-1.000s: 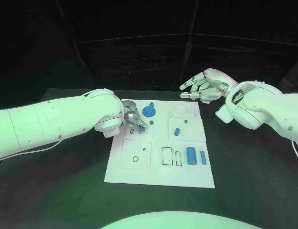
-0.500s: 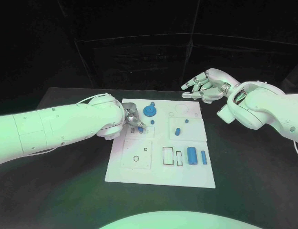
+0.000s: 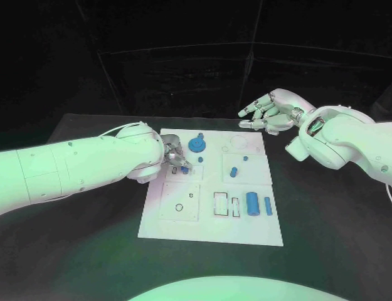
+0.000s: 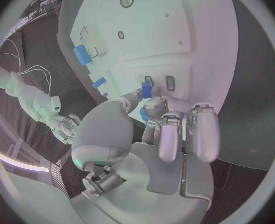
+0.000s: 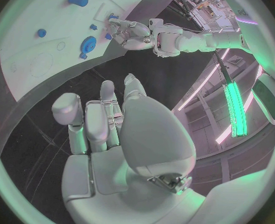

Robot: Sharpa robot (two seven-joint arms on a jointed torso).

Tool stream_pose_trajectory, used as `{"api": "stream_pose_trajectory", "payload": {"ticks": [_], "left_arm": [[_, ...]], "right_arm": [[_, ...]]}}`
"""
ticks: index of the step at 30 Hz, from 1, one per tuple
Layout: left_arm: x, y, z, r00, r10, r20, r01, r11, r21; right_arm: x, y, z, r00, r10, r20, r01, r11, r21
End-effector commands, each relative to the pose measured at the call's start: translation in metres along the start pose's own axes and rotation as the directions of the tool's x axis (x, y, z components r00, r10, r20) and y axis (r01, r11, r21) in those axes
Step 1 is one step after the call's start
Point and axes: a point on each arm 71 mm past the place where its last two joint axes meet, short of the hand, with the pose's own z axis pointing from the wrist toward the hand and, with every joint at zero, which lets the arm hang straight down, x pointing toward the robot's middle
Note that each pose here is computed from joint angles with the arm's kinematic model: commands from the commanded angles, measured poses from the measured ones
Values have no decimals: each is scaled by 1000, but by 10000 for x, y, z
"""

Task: Assemble the parts on the task board

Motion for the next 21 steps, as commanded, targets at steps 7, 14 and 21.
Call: {"api": "stream_pose_trajectory", "payload": {"ticks": [7,14,21], "left_arm": [[48,29,-5,998,47,-51,-48,999,-22],[57,33,-8,997,53,-60,-55,998,-26],[54,36,-3,997,53,-61,-55,998,-30]], "right_arm": [[1,20,5,1000,-3,-10,3,1000,-14],[6,21,9,1000,-3,-12,2,1000,-15],[8,23,12,1000,-3,-13,2,1000,-16]]}}
